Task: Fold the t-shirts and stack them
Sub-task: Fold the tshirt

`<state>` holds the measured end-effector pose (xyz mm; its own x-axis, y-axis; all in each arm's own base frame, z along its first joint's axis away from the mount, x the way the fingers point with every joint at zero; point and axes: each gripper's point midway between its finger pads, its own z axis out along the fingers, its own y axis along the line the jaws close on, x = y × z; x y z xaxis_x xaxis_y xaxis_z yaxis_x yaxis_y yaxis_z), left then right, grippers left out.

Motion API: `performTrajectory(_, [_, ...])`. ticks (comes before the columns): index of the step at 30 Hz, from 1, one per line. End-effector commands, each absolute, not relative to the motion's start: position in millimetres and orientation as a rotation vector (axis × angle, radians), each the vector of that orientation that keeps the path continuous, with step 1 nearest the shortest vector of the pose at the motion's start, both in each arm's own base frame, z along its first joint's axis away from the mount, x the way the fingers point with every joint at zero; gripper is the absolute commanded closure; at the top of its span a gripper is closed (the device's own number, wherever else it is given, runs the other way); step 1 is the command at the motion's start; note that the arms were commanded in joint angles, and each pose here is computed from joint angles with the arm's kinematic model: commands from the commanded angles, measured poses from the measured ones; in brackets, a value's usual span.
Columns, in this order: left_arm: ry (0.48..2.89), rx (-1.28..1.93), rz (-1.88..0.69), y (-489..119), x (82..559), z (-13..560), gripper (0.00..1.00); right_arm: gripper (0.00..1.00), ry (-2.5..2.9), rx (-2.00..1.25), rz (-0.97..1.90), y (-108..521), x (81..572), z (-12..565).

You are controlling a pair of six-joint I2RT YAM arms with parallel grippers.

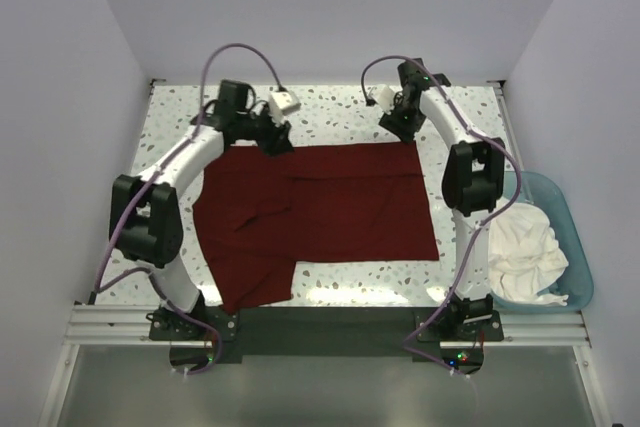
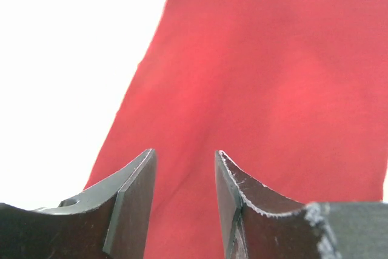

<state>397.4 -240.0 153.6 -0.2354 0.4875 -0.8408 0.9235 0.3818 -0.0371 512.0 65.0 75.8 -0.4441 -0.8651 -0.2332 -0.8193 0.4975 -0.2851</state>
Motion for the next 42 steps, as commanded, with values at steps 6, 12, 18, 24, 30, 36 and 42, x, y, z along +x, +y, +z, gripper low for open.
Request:
performTrajectory(6, [2.411, 0.687, -0.472, -68.6, 419.2, 88.1, 0.52, 0.5, 2.604, -1.239, 0.054, 77.5, 445.1, 87.9])
performTrajectory(12, [2.553, 0.597, -0.373, -28.1, 410.7, 50.0, 0.53, 0.54, 2.72, -1.204, 0.08, 72.8, 425.8, 48.6])
performTrajectory(18, [2.686, 0.557, -0.219, -0.4, 418.1, 5.3, 0.53, 0.54, 2.761, -1.157, -0.006, 65.3, 439.3, 12.9])
performTrajectory(24, [2.698, 0.525, -0.143, 21.4, 466.3, -22.4, 0.53, 0.53, 2.736, -1.087, -0.117, 61.3, 475.4, -3.3])
performTrajectory(30, [2.605, 0.534, -0.125, 27.5, 531.8, -17.2, 0.5, 0.46, 2.656, -0.998, -0.192, 65.3, 523.4, 5.9])
performTrajectory(36, [2.373, 0.636, -0.256, 1.1, 552.3, 67.9, 0.39, 0.28, 2.476, -0.974, -0.188, 77.5, 552.8, 76.7])
performTrajectory(42, [2.186, 0.871, -0.428, -22.6, 483.5, 149.3, 0.21, 0.01, 2.357, -1.179, -0.027, 96.5, 489.0, 153.2])
